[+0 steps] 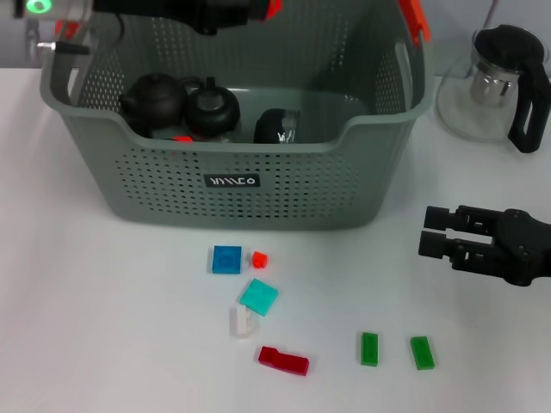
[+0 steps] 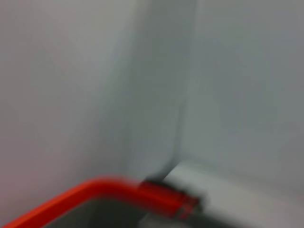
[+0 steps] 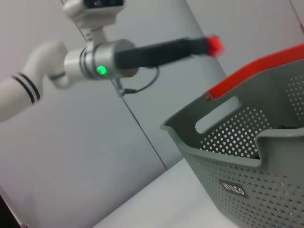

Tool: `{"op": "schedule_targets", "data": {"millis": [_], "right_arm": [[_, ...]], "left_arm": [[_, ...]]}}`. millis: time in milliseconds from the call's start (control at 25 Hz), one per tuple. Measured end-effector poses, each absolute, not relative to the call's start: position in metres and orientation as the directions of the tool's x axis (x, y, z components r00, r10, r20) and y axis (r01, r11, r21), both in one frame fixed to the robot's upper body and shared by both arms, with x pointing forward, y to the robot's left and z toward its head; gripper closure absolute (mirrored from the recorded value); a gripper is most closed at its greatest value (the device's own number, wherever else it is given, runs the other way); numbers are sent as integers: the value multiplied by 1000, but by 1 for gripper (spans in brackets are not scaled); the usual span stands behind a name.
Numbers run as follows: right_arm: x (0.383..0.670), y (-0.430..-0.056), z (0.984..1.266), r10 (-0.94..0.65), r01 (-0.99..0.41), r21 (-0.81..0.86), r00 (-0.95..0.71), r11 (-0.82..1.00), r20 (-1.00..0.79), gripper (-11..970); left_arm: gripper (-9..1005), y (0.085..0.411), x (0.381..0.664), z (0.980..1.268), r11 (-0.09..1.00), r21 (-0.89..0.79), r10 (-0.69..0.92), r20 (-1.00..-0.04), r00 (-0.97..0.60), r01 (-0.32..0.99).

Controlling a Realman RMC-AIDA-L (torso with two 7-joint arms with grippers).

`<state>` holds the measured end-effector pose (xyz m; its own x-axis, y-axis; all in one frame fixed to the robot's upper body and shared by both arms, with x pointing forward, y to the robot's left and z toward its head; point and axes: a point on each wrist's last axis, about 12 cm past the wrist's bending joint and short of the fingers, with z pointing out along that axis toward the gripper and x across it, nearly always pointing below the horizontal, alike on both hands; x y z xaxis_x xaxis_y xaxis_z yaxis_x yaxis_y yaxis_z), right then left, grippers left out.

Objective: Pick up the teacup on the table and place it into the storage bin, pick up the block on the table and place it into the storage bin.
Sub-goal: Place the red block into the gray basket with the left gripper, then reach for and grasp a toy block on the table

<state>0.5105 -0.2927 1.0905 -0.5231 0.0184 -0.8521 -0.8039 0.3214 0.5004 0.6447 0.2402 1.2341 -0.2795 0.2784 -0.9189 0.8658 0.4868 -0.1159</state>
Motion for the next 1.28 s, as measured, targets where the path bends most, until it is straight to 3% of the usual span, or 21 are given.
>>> {"op": "schedule_targets", "data": {"millis": [160, 360, 640, 880, 1000, 1080, 1120, 1160, 1280], "right_arm": [[511, -293, 1090, 19, -802, 499, -522, 327, -852, 286], [512, -292, 1091, 17, -804, 497, -520, 326, -854, 286], [512, -293, 1091, 20, -803, 496, -520, 330, -854, 286], [511, -294, 1090, 26, -801, 497, -519, 334, -854, 286], [511, -293, 1090, 28, -801, 497, -519, 333, -854, 286], [510, -294, 1090, 29, -800, 499, -520, 333, -854, 286], [510, -293, 1090, 30, -800, 499, -520, 333, -854, 286], [510, -293, 1090, 30, -801, 498, -519, 333, -854, 286], [511, -293, 1090, 33, -800, 498, -518, 333, -854, 286]], "left_arm": [[745, 221, 664, 1228, 590, 18, 493, -800, -342, 807], [732, 192, 672, 1207, 652, 148, 613, -680, -402, 744], [713, 177, 664, 1204, 651, 221, 630, -692, -354, 726], [441, 217, 630, 1227, 700, 75, 348, -904, -248, 710], [332, 244, 600, 1227, 596, -54, 93, -986, -136, 801], [259, 265, 581, 1219, 506, -117, -88, -993, -84, 854], [259, 265, 581, 1219, 506, -117, -88, -993, -84, 854], [259, 287, 563, 1212, 425, -130, -265, -964, -13, 896], [260, 306, 545, 1200, 393, -89, -364, -929, 66, 915]]}}
